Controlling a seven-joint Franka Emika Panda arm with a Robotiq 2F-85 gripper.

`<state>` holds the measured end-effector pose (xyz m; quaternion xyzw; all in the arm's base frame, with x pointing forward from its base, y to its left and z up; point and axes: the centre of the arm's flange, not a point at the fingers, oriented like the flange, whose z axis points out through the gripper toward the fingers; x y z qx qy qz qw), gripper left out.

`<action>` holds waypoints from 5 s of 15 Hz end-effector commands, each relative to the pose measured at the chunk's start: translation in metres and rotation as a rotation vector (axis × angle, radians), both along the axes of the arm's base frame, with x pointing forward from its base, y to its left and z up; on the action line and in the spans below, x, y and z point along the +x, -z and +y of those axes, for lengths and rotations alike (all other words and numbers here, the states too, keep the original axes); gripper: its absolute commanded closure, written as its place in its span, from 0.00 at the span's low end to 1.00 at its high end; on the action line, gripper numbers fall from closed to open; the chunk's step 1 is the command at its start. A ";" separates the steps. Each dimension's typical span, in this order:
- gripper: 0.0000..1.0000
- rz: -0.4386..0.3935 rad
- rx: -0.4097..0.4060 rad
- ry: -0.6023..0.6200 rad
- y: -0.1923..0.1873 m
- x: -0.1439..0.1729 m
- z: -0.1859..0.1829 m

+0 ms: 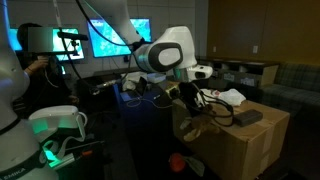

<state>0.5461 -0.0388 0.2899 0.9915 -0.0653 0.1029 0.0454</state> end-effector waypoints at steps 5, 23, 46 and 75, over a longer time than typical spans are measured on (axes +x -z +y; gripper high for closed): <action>0.97 -0.165 -0.081 -0.083 -0.064 0.055 0.051; 0.97 -0.077 -0.122 -0.121 0.032 0.181 0.058; 0.00 -0.255 -0.014 -0.398 -0.070 0.278 0.112; 0.95 -0.136 -0.031 -0.364 0.027 0.325 0.076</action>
